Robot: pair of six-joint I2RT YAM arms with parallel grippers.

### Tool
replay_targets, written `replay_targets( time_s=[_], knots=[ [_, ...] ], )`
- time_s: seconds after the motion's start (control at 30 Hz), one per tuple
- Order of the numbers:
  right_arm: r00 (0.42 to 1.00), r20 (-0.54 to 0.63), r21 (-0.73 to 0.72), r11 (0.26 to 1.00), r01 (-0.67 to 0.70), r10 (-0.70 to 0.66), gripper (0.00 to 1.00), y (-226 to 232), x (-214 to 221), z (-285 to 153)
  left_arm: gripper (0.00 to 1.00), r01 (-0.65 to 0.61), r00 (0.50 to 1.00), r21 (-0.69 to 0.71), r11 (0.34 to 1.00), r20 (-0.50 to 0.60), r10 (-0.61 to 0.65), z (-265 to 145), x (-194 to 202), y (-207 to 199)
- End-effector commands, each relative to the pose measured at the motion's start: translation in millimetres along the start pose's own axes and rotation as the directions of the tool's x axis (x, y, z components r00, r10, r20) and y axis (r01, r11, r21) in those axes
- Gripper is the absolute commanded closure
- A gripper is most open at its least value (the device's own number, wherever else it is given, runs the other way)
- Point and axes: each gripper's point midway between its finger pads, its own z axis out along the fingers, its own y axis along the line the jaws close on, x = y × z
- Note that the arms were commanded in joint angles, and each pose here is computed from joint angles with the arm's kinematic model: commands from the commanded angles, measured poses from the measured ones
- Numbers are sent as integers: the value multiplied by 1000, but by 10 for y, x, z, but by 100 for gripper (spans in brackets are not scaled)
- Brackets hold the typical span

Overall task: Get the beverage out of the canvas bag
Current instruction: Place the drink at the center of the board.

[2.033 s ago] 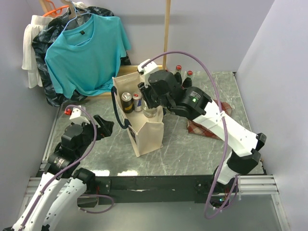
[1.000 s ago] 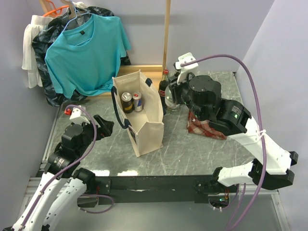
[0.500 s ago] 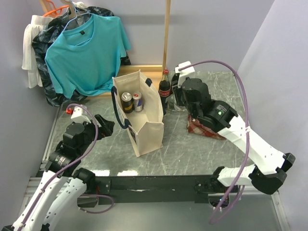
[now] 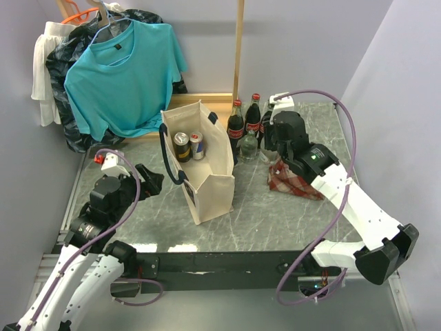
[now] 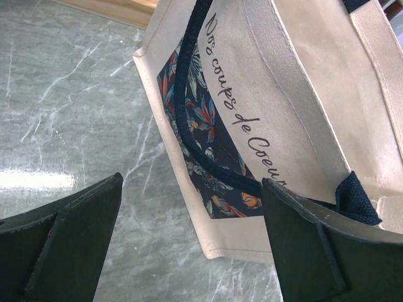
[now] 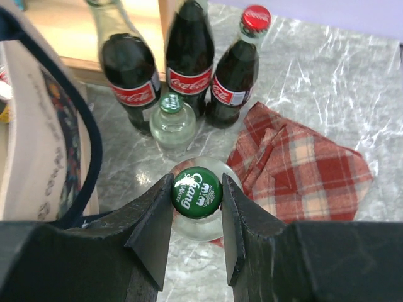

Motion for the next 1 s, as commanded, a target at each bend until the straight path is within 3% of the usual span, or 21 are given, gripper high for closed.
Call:
replay_targets(
  time_s=[0.0, 0.97],
  knots=[
    [960, 235, -2, 988, -156, 153, 100, -119, -615, 6, 4, 4, 999, 48, 999, 41, -6, -49, -145, -126],
    [930, 262, 127, 946, -297, 257, 100, -430, -265, 1041, 4, 12, 997, 73, 997, 76, -17, -136, -203, -151]
  ],
)
